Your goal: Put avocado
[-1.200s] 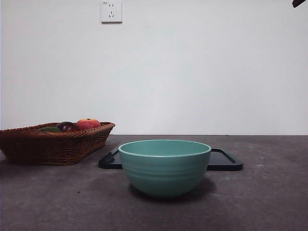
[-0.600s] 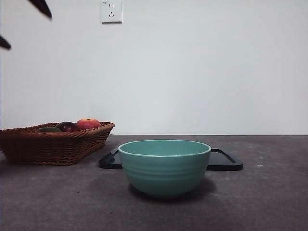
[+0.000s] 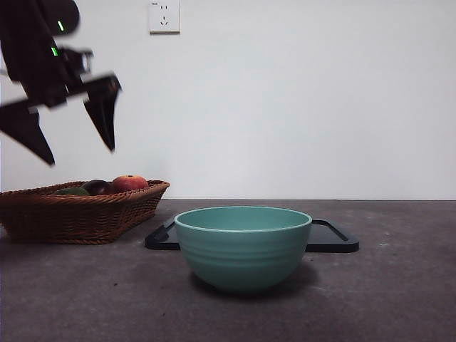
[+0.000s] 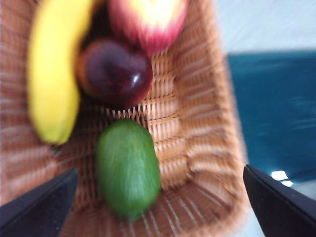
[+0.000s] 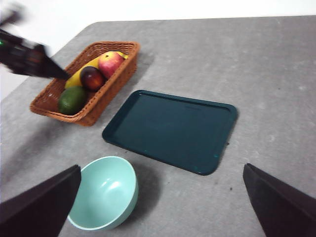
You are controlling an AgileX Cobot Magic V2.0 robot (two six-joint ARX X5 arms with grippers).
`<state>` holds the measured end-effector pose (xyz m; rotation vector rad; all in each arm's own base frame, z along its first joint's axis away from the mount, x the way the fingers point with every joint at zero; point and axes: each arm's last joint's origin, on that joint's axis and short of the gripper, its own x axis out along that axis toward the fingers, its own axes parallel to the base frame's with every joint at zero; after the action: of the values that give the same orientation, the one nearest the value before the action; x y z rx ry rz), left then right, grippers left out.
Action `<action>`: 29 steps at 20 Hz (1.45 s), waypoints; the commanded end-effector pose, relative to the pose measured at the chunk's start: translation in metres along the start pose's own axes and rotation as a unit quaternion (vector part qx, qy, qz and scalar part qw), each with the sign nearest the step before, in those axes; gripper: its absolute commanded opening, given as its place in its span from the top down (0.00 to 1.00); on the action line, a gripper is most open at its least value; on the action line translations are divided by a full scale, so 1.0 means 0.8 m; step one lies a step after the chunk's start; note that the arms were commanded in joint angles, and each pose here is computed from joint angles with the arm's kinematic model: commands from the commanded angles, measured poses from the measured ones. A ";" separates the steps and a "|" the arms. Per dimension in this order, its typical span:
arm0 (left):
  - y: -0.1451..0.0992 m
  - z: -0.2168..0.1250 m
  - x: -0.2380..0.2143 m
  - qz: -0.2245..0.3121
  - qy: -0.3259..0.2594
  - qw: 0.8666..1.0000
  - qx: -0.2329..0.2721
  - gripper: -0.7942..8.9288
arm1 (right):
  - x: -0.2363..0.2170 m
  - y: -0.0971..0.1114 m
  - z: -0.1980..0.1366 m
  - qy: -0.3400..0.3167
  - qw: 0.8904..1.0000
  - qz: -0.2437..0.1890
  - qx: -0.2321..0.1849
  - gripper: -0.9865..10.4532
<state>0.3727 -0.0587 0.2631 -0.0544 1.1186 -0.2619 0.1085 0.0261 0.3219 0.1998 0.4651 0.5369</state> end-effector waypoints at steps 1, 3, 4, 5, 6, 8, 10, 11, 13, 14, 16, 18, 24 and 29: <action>0.004 0.009 0.029 0.018 0.020 1.000 0.005 0.35 | -0.003 0.004 0.004 -0.004 1.000 0.009 -0.002 0.40; 0.009 0.007 0.053 0.025 0.039 0.999 0.003 0.35 | -0.003 0.005 0.004 -0.002 1.000 0.017 0.000 0.40; 0.011 0.005 0.064 0.026 0.050 0.998 0.001 0.35 | -0.003 0.005 0.004 -0.002 1.000 0.018 0.001 0.40; 0.013 0.004 0.073 0.026 0.057 0.998 -0.001 0.35 | -0.003 0.005 0.004 -0.002 1.000 0.018 0.002 0.40; 0.015 0.002 0.083 0.026 0.066 0.997 -0.002 0.35 | -0.003 0.005 0.004 -0.001 1.000 0.017 0.003 0.40; 0.018 -0.001 0.098 0.027 0.081 0.996 -0.004 0.38 | -0.003 0.005 0.004 -0.001 1.000 0.018 0.004 0.40; 0.019 -0.005 0.108 0.027 0.096 0.995 -0.006 0.49 | -0.003 0.005 0.004 -0.001 1.000 0.019 0.007 0.40; 0.020 -0.005 0.109 0.027 0.098 0.995 -0.007 0.54 | -0.003 0.005 0.004 0.000 1.000 0.021 0.007 0.40; 0.019 -0.004 0.108 0.027 0.096 0.995 -0.010 0.67 | -0.003 0.005 0.004 0.000 1.000 0.022 0.007 0.40; 0.019 -0.002 0.106 0.027 0.096 0.995 -0.010 0.71 | -0.003 0.005 0.004 0.000 1.000 0.021 0.007 0.40; 0.017 0.004 0.098 0.027 0.099 0.995 -0.010 0.77 | -0.003 0.005 0.004 0.000 1.000 0.021 0.007 0.40; 0.014 0.012 0.084 0.027 0.100 0.995 -0.012 0.77 | -0.003 0.005 0.004 0.000 1.000 0.021 0.007 0.40; -0.008 0.029 0.022 0.022 0.095 0.995 -0.005 0.77 | -0.003 0.005 0.004 0.000 1.000 0.021 0.007 0.40; -0.064 0.016 -0.051 -0.004 0.060 0.997 0.043 0.77 | -0.003 0.005 0.004 0.000 1.000 0.022 0.007 0.40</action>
<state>0.3555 -0.0976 0.3069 0.0392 1.2489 -0.3147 0.1075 0.0276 0.3214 0.2169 0.4786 0.5672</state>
